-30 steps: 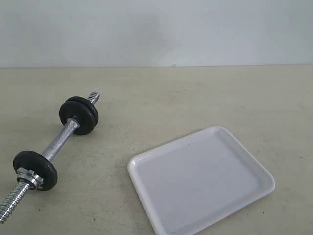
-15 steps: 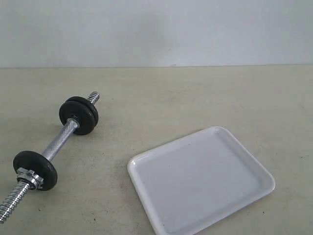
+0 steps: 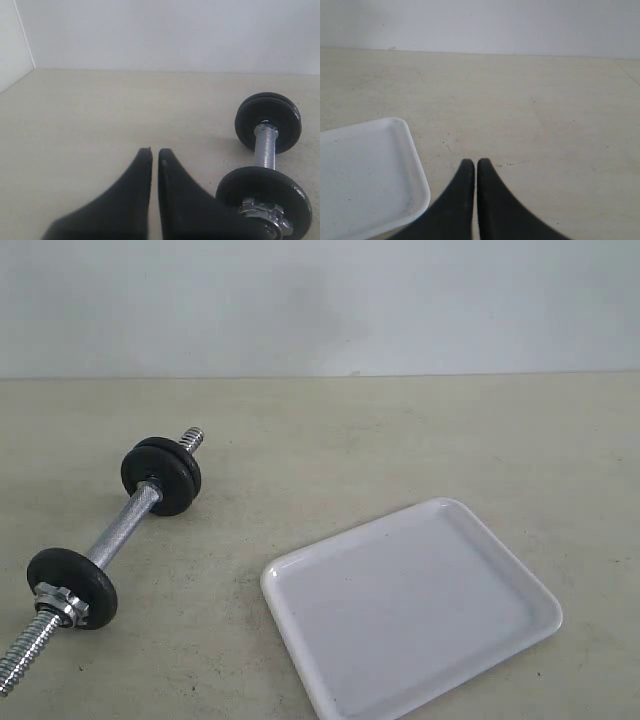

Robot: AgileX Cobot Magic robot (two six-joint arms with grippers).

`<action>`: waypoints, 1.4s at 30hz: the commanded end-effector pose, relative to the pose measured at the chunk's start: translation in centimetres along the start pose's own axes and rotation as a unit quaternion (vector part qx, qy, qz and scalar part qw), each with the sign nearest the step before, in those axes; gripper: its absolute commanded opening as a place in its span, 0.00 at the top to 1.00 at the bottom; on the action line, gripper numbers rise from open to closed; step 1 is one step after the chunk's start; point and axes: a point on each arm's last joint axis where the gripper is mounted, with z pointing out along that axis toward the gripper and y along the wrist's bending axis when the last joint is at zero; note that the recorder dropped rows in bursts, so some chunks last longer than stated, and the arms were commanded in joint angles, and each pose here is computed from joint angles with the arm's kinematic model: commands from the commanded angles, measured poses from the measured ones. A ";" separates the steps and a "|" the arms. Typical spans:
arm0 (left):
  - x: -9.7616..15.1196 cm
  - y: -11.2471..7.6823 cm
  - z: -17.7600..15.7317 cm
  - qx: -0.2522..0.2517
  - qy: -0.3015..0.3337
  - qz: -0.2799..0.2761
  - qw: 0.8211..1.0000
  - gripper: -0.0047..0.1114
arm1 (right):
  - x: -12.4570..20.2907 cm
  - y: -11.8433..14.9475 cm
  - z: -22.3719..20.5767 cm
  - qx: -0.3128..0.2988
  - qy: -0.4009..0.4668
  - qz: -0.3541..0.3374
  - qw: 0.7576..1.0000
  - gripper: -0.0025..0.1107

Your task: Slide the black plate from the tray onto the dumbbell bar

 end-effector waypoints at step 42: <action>0.1 -0.7 0.0 0.066 -0.002 0.023 0.998 0.92 | -0.1 0.0 0.0 0.003 -0.004 -0.001 1.000 0.98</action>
